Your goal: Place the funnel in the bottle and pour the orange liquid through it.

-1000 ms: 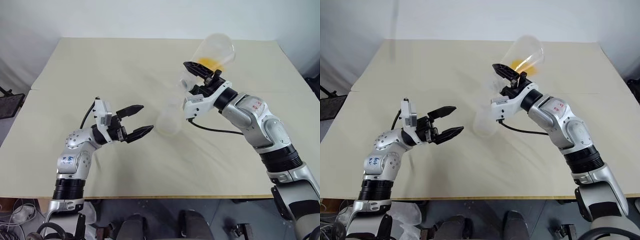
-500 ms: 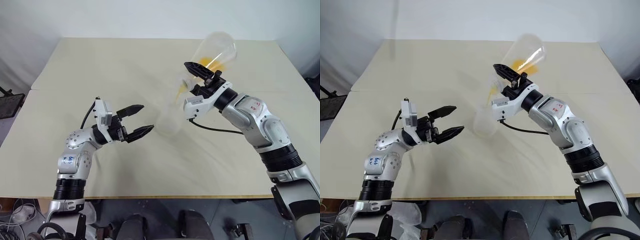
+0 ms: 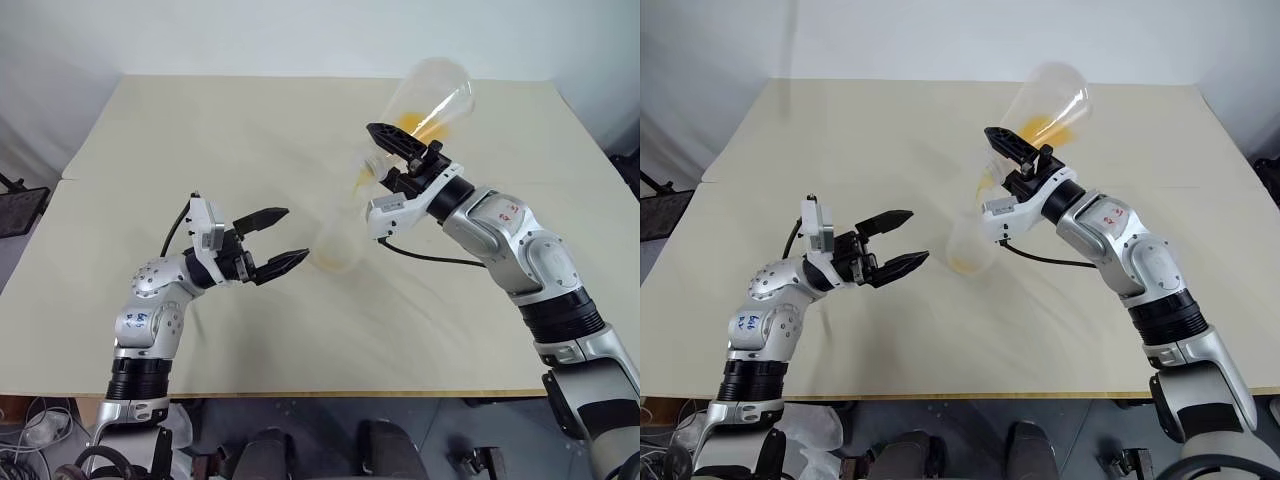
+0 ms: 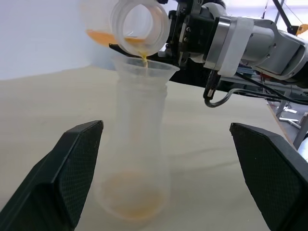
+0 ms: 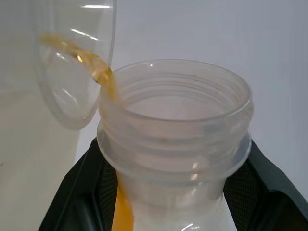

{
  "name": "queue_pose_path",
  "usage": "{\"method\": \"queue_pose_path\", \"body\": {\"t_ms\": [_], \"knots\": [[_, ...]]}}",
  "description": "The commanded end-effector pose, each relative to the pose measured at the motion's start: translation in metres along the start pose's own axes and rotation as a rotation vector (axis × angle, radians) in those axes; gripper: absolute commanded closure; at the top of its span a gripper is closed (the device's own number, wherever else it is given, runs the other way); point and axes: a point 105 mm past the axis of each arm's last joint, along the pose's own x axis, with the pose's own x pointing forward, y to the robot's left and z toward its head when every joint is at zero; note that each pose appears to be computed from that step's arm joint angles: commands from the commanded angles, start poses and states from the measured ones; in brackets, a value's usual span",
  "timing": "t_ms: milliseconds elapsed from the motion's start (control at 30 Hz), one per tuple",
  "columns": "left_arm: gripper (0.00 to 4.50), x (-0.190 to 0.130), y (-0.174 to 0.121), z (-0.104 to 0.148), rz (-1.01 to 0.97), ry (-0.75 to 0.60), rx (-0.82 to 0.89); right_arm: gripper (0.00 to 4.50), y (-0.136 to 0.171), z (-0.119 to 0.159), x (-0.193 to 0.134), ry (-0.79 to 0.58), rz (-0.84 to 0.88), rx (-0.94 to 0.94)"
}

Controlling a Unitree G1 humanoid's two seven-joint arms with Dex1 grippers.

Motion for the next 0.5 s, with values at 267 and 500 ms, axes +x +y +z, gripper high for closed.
{"method": "queue_pose_path", "body": {"t_ms": [267,500], "knots": [[0.00,0.0019,-0.0052,0.0072,-0.015,-0.035,0.025,2.03,-0.0283,-0.0042,0.0019,0.004,-0.098,-0.075],[0.00,0.0025,-0.0052,0.0069,-0.015,-0.038,0.025,2.03,-0.0282,-0.0031,0.0020,-0.005,-0.099,-0.086]]}}
